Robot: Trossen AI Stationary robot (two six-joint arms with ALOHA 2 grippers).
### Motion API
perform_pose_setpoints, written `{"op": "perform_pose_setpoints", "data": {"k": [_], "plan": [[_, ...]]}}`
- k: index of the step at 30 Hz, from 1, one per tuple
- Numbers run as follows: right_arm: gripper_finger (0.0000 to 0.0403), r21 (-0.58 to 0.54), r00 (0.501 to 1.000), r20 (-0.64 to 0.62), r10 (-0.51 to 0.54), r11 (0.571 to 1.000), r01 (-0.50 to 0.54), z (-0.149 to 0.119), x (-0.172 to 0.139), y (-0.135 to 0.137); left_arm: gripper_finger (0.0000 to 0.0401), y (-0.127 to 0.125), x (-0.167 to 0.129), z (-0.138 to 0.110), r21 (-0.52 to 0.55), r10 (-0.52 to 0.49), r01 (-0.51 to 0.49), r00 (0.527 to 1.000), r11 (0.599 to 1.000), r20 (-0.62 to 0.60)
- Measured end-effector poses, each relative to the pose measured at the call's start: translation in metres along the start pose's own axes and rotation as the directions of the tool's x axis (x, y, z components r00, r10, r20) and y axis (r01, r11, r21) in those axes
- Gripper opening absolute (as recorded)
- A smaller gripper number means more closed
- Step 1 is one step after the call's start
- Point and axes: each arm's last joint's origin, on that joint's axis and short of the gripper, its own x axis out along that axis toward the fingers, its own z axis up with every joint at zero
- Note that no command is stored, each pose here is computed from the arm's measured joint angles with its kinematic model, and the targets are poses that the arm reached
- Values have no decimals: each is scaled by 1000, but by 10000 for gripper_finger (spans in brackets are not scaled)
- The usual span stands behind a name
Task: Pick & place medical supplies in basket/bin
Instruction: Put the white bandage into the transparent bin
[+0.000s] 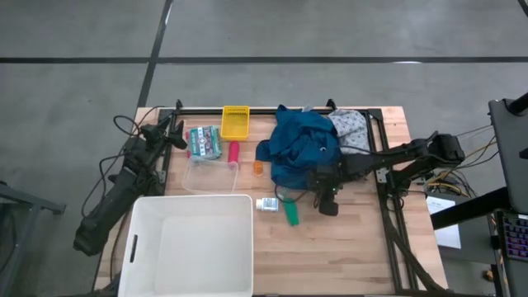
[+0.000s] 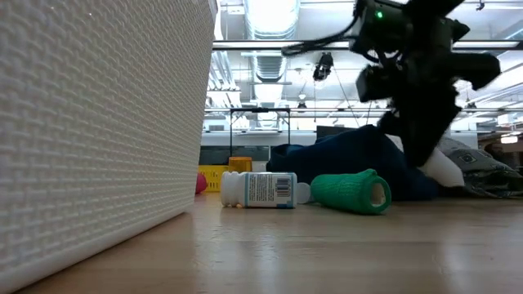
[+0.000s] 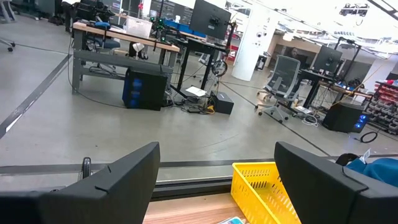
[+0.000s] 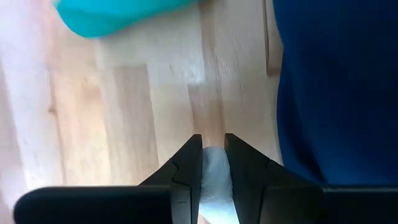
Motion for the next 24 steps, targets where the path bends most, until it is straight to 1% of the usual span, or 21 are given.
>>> {"op": "perform_pose_setpoints", "data": {"k": [3, 9, 13, 16, 21, 24], "plan": [[58, -12, 999, 39, 10, 1000, -10, 10, -8, 3, 322, 0, 0, 0, 0, 0, 0, 1000, 1000, 0], [58, -93, 991, 132, 34, 995, -22, 31, -29, 11, 322, 0, 0, 0, 0, 0, 0, 1000, 1000, -1], [58, -175, 977, 193, 92, 983, -58, 46, -47, 19, 322, 0, 0, 0, 0, 0, 0, 1000, 1000, 0], [58, -253, 962, 245, 121, 966, -57, 58, -62, 24, 322, 0, 0, 0, 0, 0, 0, 1000, 1000, 0], [58, -375, 923, 320, 214, 923, -84, 74, -91, 33, 322, 0, 0, 0, 0, 0, 0, 1000, 1000, 0], [58, -437, 900, 360, 247, 897, -71, 82, -103, 37, 322, 0, 0, 0, 0, 0, 0, 1000, 1000, 0]]}}
